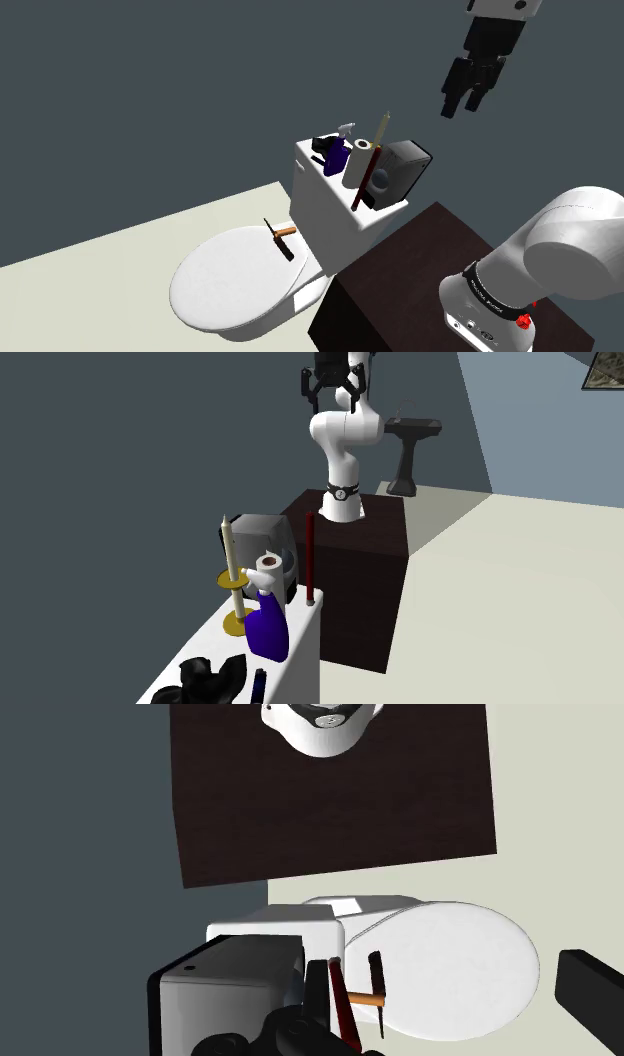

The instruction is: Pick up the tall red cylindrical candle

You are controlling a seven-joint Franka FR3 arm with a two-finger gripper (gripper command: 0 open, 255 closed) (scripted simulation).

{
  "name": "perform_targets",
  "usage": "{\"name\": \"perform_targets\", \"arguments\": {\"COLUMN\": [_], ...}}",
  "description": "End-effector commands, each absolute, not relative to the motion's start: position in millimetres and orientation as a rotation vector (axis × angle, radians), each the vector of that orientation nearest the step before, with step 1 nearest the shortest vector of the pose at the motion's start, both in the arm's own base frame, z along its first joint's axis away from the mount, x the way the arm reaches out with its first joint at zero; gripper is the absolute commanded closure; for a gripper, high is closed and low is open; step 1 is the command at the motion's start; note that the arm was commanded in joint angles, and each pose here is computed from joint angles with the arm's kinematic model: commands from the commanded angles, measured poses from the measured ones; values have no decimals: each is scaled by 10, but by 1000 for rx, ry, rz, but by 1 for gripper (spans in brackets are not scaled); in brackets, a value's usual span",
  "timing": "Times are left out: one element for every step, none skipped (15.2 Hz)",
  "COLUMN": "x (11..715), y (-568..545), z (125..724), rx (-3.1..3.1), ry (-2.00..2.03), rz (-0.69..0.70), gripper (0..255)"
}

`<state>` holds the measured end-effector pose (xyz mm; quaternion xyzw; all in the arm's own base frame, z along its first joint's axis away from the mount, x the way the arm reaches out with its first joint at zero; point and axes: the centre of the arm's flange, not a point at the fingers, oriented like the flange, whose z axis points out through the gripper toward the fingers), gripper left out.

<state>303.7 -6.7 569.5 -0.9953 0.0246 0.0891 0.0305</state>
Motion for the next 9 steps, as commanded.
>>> {"name": "perform_targets", "arguments": {"x": [3037,3107,3178,3249,3321,3394,3467,3541,3615], "y": [-67,-78,-88,-98,-107,-116,-125,-133,-141], "z": [5695,5590,5486,5382,5278,5175,5072,4969,4867], "rx": [-3067,-3072,-3076,-3081,-3085,-3089,-3093,-3097,-3101], "ry": [76,61,45,30,15,-1,-16,-31,-47], "rz": [275,268,262,255,249,242,235,229,222], "gripper": [0,0,0,0,0,0,0,0,0]}}
